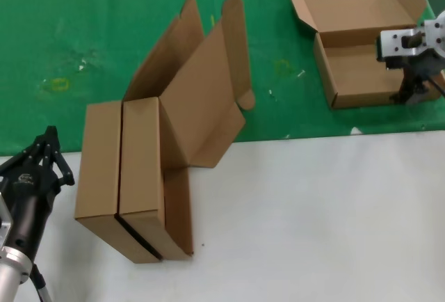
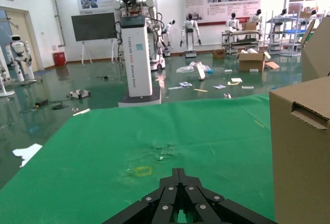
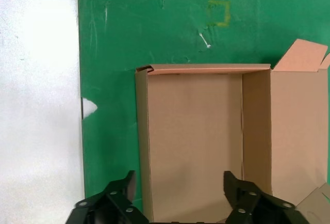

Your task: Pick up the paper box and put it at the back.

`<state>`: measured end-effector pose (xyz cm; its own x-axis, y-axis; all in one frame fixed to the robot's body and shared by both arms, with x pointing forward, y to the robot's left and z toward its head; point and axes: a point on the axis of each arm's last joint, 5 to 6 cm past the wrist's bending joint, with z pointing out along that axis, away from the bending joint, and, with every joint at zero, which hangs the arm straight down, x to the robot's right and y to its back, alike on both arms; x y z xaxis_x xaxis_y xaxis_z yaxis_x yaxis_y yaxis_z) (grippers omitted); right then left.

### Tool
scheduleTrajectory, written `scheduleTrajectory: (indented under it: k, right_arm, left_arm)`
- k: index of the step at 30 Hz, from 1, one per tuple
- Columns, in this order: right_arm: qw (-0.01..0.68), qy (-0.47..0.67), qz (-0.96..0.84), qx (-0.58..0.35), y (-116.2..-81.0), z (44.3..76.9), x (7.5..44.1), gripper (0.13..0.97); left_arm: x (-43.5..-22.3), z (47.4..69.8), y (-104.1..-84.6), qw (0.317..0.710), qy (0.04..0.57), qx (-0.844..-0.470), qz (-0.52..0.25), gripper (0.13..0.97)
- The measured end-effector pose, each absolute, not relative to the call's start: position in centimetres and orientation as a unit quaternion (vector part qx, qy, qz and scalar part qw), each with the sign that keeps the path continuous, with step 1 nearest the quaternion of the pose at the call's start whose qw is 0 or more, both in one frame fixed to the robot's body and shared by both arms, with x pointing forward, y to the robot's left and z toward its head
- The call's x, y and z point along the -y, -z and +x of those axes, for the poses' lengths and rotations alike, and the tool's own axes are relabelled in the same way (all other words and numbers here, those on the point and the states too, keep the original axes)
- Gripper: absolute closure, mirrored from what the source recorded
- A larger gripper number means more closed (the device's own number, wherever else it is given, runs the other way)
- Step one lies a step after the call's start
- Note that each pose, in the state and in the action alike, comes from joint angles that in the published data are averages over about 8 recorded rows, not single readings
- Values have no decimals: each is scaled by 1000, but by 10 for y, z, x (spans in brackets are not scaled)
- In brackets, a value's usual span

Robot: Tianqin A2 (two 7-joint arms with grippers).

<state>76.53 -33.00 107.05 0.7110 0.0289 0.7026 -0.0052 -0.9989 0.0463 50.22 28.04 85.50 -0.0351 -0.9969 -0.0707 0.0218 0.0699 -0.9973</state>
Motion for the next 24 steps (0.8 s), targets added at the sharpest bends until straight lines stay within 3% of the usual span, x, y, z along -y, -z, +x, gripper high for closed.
scheduleTrajectory:
  k: [6,10,18,24]
  right_arm:
    - [22,-380,925,-6,-1070,765,330,439]
    - [22,-380,925,-6,-1070,765,330,439]
    - [22,-380,925,-6,-1070,765,330,264]
    - [22,-380,925,-6,-1070,765,330,199]
  left_arm:
    - [-280,502,-855,513,496,-521,-468,933]
    - [-280,502,-855,513,496,-521,-468,921]
    - [-280,502,-855,513,496,-521,-468,857]
    - [-280,502,-855,513,496,-521,-468,774]
